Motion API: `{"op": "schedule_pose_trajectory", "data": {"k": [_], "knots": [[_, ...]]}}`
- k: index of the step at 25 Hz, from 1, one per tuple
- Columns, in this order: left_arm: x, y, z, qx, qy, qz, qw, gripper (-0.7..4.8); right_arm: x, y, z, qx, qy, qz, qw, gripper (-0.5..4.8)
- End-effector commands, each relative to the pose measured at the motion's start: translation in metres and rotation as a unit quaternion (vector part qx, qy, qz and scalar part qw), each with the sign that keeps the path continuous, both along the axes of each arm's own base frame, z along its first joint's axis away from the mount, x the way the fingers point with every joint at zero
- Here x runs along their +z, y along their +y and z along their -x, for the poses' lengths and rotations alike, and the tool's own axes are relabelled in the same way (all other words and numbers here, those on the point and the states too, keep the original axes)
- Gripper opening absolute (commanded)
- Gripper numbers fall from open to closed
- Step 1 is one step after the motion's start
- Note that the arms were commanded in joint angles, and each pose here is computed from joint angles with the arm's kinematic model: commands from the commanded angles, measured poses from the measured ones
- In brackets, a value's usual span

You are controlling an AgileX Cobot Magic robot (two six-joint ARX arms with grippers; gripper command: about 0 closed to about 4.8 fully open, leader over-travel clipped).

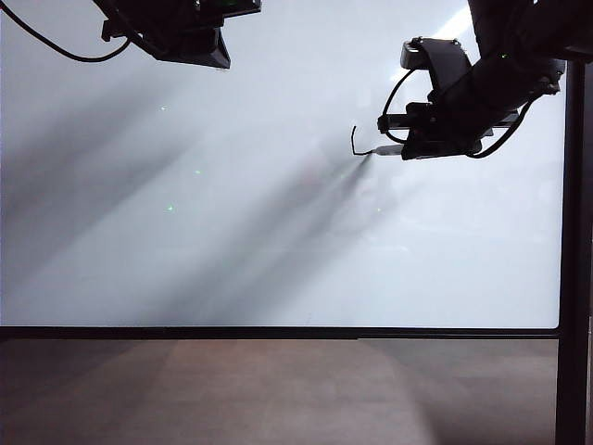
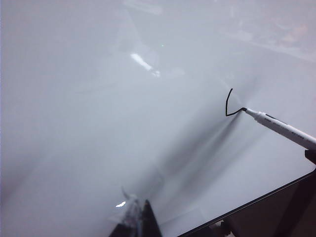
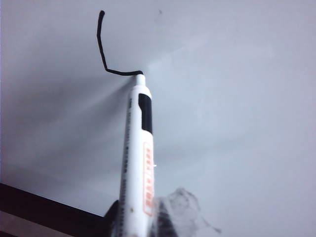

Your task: Reach to the right to find the marker pen, pick it up, and write the number 4 on the whiteboard.

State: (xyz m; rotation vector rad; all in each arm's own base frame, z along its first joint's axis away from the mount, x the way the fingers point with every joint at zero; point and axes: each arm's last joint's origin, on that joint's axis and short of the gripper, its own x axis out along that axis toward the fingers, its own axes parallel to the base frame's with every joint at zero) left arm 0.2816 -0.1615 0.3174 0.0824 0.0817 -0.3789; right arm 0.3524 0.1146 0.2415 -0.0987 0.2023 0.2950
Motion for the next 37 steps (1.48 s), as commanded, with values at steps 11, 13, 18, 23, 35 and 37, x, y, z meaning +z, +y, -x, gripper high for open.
{"op": "schedule_pose_trajectory", "data": {"k": [11,13,18,23,35,37], "knots": [[0.003,0.000,0.000,-0.002,-0.005,0.007,1.000,-0.05,0.009,-0.014,-0.002,-0.041,-0.011,-0.001,0.999,-0.07],[0.003,0.000,0.000,-0.002,-0.005,0.007,1.000,-0.05,0.009,-0.014,-0.002,-0.042,-0.011,-0.001,0.999,-0.07],[0.003,0.000,0.000,-0.002,-0.005,0.007,1.000,-0.05,0.029,-0.014,0.009,0.011,-0.021,-0.022,0.999,-0.07],[0.003,0.000,0.000,-0.002,-0.005,0.007,1.000,-0.05,0.065,-0.020,0.036,0.022,-0.041,-0.037,0.998,-0.07],[0.003,0.000,0.001,-0.001,0.005,0.022,1.000,-0.05,0.045,-0.002,0.030,0.028,-0.014,-0.023,0.999,-0.07],[0.001,0.000,0.001,0.000,0.012,0.018,1.000,-0.05,0.047,-0.002,0.030,0.029,-0.021,-0.026,0.999,-0.07]]}}
